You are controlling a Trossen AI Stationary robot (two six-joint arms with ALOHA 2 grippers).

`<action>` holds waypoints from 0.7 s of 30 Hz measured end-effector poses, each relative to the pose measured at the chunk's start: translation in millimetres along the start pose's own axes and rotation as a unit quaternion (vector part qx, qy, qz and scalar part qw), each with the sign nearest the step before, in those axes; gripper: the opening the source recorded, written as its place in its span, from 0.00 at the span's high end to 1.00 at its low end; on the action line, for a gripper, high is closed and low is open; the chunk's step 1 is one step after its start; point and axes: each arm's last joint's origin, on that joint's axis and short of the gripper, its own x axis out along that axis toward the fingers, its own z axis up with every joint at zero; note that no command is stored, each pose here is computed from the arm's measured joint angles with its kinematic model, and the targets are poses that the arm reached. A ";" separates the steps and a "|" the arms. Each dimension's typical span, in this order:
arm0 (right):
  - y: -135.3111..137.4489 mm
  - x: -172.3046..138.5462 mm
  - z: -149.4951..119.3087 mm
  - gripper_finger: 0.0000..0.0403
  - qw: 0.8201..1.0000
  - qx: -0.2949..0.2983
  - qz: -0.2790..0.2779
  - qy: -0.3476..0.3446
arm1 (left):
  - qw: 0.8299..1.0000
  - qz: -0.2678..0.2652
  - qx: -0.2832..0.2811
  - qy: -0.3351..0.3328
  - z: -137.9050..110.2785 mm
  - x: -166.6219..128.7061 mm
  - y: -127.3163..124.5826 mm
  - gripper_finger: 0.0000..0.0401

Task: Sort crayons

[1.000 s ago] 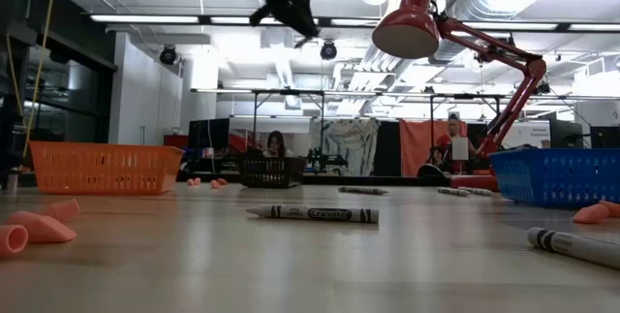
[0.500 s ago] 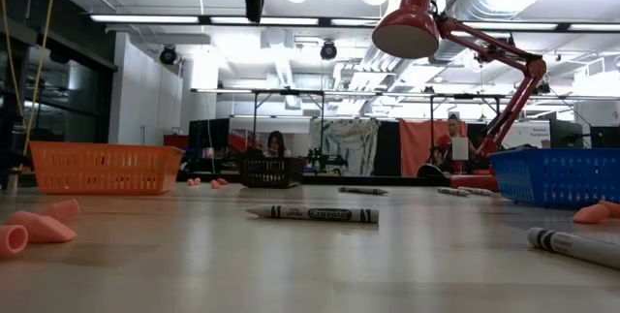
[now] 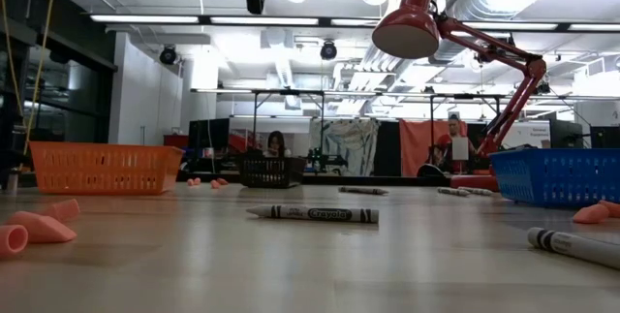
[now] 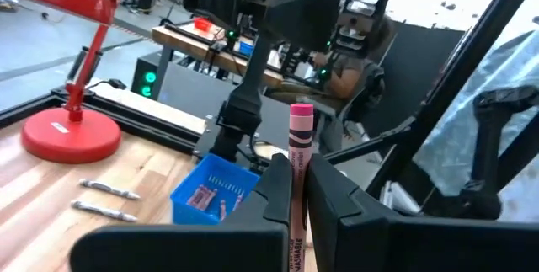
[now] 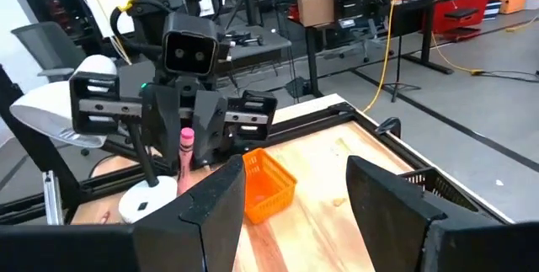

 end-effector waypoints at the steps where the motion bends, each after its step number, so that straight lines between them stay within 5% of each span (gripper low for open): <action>1: 0.0 -0.3 0.5 0.51 1.000 0.001 0.000 -0.002 | 1.000 0.004 0.008 0.001 0.0 0.1 1.4 1.00; 8: 0.6 -5.7 17.3 0.51 0.996 0.025 -0.001 -0.081 | 0.998 0.030 0.035 0.032 -5.6 32.9 33.2 1.00; 21: -2.6 -19.2 36.1 0.51 0.986 0.006 -0.036 -0.164 | 0.994 -0.041 0.062 0.078 -65.4 192.6 60.9 1.00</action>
